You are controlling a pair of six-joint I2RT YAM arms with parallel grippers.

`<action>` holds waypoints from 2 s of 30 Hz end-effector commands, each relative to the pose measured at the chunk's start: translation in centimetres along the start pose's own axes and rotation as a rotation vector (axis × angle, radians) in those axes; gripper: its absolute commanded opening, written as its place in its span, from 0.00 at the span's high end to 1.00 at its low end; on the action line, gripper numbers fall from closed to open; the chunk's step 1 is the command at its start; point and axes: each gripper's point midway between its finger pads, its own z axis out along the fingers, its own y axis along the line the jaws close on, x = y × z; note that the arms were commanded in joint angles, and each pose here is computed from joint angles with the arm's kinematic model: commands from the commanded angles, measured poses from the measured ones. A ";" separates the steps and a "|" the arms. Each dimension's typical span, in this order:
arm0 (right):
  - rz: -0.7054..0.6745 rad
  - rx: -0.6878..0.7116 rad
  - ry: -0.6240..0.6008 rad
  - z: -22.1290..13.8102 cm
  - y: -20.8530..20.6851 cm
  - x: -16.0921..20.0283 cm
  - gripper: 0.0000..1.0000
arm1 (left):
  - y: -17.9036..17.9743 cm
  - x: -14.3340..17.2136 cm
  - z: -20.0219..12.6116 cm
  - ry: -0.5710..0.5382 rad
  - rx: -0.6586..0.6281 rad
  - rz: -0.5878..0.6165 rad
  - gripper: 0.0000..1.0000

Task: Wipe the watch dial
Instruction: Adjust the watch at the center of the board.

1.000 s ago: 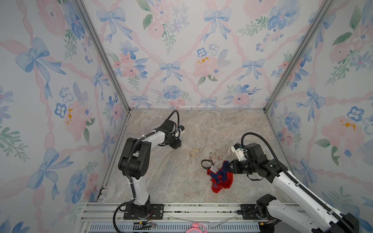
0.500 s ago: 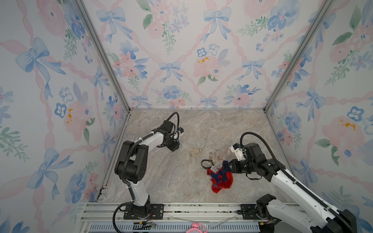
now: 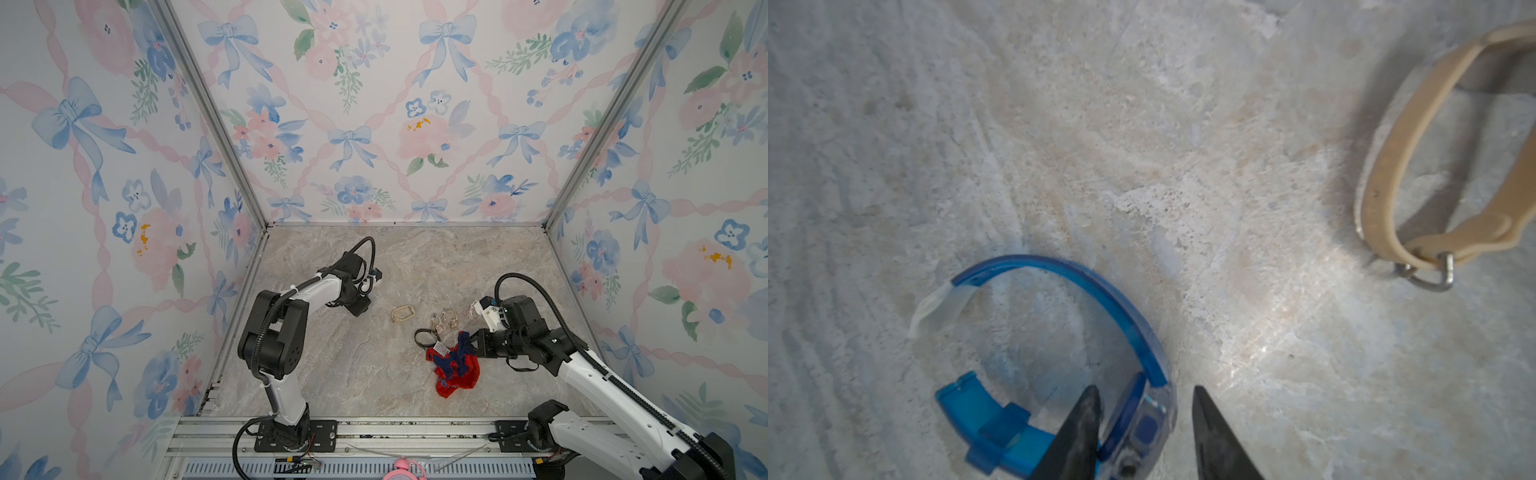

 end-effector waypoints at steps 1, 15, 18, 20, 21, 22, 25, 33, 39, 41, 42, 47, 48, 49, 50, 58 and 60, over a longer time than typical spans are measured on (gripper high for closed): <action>0.013 -0.018 -0.013 -0.1 0.1 0.0 1.00 | -1.4 0.4 0.4 0.020 0.057 -0.026 0.63; 0.023 -0.022 -0.022 0.0 -0.1 0.3 1.00 | -3.8 -3.4 1.1 0.034 0.134 -0.336 0.62; 0.022 -0.022 -0.021 -0.1 -0.1 0.3 1.00 | -4.9 -4.3 0.2 0.002 0.150 -0.247 0.52; 0.021 -0.023 -0.022 -0.1 -0.1 0.3 1.00 | -4.6 -4.7 -0.6 -0.020 0.121 -0.197 0.50; 0.022 -0.023 -0.021 -0.1 -0.1 0.4 1.00 | -4.3 -5.0 -1.3 -0.037 0.107 -0.177 0.47; 0.022 -0.025 -0.023 -0.1 -0.1 0.3 1.00 | -4.1 -5.2 -1.7 -0.046 0.088 -0.163 0.42; 0.028 -0.030 -0.024 0.0 -0.1 0.3 1.00 | -3.2 -5.3 -3.0 -0.061 0.028 -0.105 0.39; 0.023 -0.035 -0.016 0.2 -0.1 0.5 1.00 | -2.4 -4.9 -2.9 -0.042 -0.017 -0.156 0.40; 0.015 -0.033 -0.013 0.3 -0.2 0.7 1.00 | 0.5 -3.7 -3.5 -0.025 -0.047 -0.487 0.42; 0.018 -0.040 -0.012 0.4 -0.2 0.7 1.00 | 0.7 -2.9 -3.2 0.000 -0.057 -0.541 0.43; 0.020 -0.043 -0.012 0.5 -0.1 0.7 1.00 | 0.6 -2.5 -3.0 0.011 -0.059 -0.562 0.44; 0.011 -0.050 -0.009 0.6 0.0 0.6 1.00 | 1.1 -1.5 -1.8 0.048 -0.053 -0.630 0.52; 0.008 -0.051 -0.010 0.5 0.1 0.5 1.00 | 1.3 -1.4 -1.5 0.053 -0.044 -0.639 0.54; 0.009 -0.050 -0.008 0.5 0.0 0.6 1.00 | 1.4 -1.2 -1.3 0.060 -0.042 -0.644 0.55; 0.007 -0.049 -0.007 0.5 0.0 0.7 1.00 | 1.5 -1.1 -1.1 0.065 -0.042 -0.647 0.56; 0.006 -0.045 -0.003 0.6 -0.2 0.9 1.00 | 1.4 0.1 1.1 0.129 -0.038 -0.646 0.60; 0.005 -0.046 -0.005 0.5 -0.1 0.8 1.00 | 1.6 0.0 1.4 0.132 -0.041 -0.638 0.62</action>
